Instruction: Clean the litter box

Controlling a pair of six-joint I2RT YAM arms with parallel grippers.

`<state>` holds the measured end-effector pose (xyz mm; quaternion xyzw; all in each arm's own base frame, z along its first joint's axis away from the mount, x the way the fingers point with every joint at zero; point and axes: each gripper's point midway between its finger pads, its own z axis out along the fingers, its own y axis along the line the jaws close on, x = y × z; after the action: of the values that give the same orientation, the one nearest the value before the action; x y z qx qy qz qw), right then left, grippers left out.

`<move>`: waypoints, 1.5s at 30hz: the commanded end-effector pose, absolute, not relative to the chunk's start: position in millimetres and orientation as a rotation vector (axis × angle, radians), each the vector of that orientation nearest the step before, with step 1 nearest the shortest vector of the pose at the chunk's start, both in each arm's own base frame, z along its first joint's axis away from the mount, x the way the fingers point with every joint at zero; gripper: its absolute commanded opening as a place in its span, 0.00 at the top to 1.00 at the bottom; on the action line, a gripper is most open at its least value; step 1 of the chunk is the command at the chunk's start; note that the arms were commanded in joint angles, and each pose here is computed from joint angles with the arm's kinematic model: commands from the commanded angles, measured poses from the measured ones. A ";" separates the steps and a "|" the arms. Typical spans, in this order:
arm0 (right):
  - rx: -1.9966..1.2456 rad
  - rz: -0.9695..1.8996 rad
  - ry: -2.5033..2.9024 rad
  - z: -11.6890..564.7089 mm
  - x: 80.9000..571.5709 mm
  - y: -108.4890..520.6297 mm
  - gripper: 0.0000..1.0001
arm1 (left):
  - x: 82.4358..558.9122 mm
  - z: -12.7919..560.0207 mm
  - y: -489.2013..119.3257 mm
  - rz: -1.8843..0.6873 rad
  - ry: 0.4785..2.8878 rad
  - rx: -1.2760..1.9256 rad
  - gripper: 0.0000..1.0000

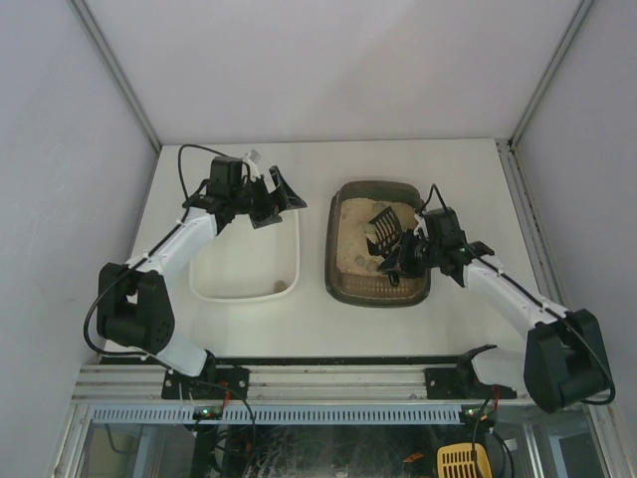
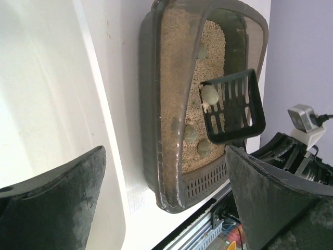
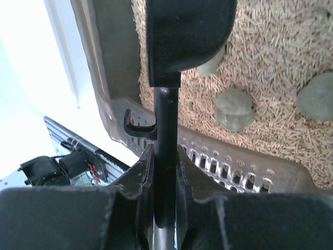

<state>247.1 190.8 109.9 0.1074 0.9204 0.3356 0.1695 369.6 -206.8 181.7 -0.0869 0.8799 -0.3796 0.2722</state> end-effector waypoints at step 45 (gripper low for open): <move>0.293 1.546 1.867 172.1 229.3 197.5 1.00 | 367.9 185.8 -181.7 -0.817 2.263 -0.066 0.02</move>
<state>226.8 184.2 140.3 0.1703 0.7432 0.5669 0.3119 368.2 -183.4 175.9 -0.0404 0.8873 -0.3148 0.3347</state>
